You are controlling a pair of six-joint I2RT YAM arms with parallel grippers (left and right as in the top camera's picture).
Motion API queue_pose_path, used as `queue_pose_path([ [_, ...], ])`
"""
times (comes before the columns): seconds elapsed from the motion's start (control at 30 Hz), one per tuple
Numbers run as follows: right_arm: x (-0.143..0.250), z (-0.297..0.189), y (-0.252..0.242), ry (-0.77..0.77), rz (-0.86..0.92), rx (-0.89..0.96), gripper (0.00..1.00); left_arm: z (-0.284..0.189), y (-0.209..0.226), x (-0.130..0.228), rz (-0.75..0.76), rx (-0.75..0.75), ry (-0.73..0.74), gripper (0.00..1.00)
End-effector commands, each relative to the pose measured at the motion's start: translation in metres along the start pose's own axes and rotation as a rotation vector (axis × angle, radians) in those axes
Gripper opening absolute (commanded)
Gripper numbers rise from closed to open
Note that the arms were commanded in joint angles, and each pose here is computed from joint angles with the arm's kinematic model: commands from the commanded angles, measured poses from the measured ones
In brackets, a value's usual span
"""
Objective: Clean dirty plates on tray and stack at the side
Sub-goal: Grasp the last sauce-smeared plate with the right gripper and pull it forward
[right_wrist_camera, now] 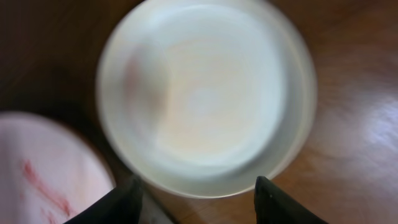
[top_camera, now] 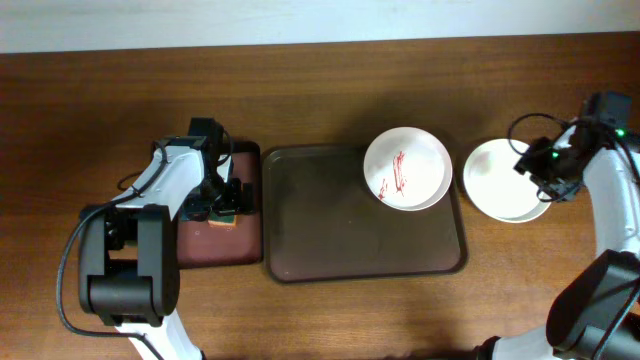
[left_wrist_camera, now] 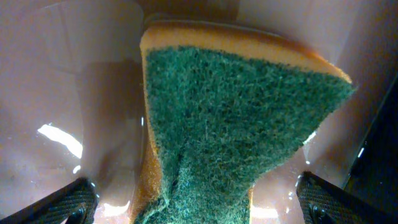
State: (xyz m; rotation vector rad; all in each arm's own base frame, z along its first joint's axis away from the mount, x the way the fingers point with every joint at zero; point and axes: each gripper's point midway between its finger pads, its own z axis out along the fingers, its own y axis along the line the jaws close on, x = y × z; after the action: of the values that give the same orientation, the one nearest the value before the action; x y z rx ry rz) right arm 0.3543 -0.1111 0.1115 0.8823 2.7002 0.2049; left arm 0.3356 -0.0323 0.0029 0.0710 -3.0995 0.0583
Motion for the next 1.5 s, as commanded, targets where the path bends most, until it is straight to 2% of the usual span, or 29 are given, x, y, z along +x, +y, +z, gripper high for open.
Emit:
queue_pose_path([
  [0.0,0.011,0.007,0.058,-0.013,-0.354,-0.115,0.58,0.001,0.001,-0.003,-0.006,0.007,0.001,1.00],
  [0.07,0.010,0.012,0.085,-0.055,-0.516,-0.144,0.53,0.001,0.001,-0.003,-0.005,0.007,0.001,1.00],
  [0.13,0.014,0.027,0.098,-0.042,-0.552,-0.155,0.50,0.001,0.001,-0.003,-0.006,0.007,0.001,1.00],
  [0.3,0.026,0.089,0.126,0.005,-0.623,-0.178,0.50,0.001,0.001,-0.003,-0.005,0.007,0.002,1.00],
  [0.4,0.034,0.111,0.128,0.039,-0.635,-0.172,0.50,0.001,0.001,-0.003,-0.006,0.007,0.002,1.00],
  [0.43,0.037,0.114,0.127,0.053,-0.633,-0.172,0.47,0.001,0.001,-0.003,-0.006,0.007,0.002,1.00],
  [0.6,0.068,0.109,0.129,0.180,-0.615,-0.237,0.26,0.001,0.001,-0.003,-0.005,0.007,0.002,1.00],
  [0.7,0.097,0.105,0.121,0.306,-0.530,-0.197,0.25,0.001,0.001,-0.003,-0.006,0.007,0.002,1.00],
  [0.8,0.128,0.103,0.138,0.367,-0.550,-0.175,0.22,0.001,0.001,-0.003,-0.006,0.007,0.002,1.00],
  [0.93,0.151,0.103,0.154,0.379,-0.540,-0.119,0.20,0.001,0.001,-0.003,-0.005,0.007,0.002,1.00],
  [1.0,0.148,0.107,0.155,0.337,-0.545,-0.065,0.20,0.001,0.001,-0.003,-0.005,0.007,0.002,1.00],
  [1.2,0.148,0.120,0.154,0.337,-0.545,-0.058,0.20,0.001,0.001,-0.003,-0.006,0.007,0.001,1.00],
  [1.23,0.147,0.125,0.155,0.333,-0.547,-0.060,0.18,0.001,0.001,-0.003,-0.006,0.008,0.002,1.00],
  [1.3,0.145,0.128,0.157,0.320,-0.548,-0.068,0.05,0.001,0.001,-0.003,-0.006,0.008,0.002,1.00],
  [1.33,0.145,0.127,0.157,0.323,-0.548,-0.066,0.04,0.001,0.001,-0.003,-0.006,0.008,0.001,1.00],
  [1.4,0.146,0.127,0.157,0.325,-0.548,-0.065,0.04,0.001,0.001,-0.004,-0.006,0.008,0.000,0.87],
  [1.47,0.146,0.127,0.157,0.324,-0.548,-0.065,0.04,0.001,0.000,-0.008,-0.005,0.011,-0.019,0.86],
])
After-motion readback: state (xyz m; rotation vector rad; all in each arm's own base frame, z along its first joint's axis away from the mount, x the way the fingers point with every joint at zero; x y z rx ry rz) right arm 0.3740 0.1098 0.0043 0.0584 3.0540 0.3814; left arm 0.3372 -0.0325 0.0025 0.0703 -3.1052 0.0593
